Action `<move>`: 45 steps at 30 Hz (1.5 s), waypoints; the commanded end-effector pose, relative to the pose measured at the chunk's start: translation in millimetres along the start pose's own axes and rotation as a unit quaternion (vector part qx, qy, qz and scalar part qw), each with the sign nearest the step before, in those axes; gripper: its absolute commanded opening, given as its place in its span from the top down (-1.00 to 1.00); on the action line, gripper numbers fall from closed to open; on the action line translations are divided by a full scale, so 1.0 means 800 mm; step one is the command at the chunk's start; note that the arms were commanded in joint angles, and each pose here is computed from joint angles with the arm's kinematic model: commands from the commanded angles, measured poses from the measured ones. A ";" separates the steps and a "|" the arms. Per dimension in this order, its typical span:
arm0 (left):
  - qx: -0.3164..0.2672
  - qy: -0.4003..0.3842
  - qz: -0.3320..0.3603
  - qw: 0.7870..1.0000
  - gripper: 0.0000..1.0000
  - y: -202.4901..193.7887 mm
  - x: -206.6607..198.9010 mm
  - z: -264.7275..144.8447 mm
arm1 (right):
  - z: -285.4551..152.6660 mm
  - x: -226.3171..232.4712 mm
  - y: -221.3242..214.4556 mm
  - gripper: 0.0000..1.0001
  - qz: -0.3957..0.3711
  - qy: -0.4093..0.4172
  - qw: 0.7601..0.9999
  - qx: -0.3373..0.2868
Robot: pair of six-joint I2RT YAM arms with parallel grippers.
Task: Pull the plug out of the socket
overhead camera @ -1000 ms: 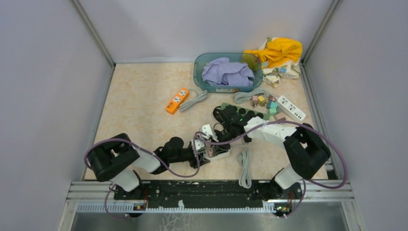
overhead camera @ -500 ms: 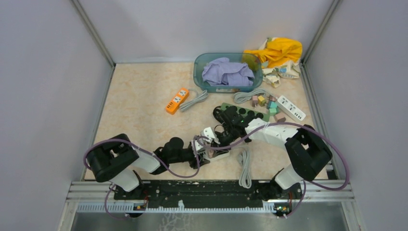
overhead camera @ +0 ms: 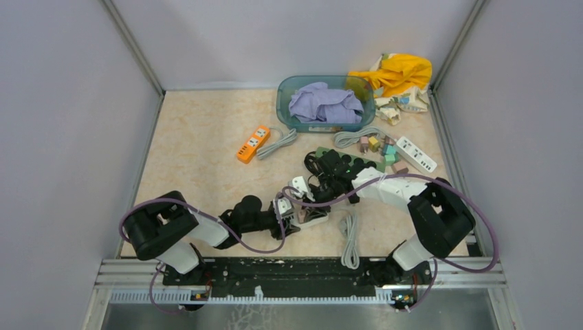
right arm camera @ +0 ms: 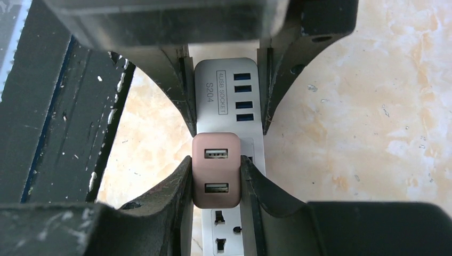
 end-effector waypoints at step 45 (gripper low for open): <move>-0.017 -0.002 -0.006 1.000 0.99 0.004 0.000 -0.003 | 0.001 0.001 0.047 1.00 -0.036 0.010 0.998 -0.060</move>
Point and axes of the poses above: each gripper's point midway between its finger pads, its own z axis out along the fingers, its own x axis along the line the jaws close on, y = z × x, the point moved 6 cm from there along -z, back along the fingers, and after that the axes turned 9 degrees about z, right-handed, at the moved point
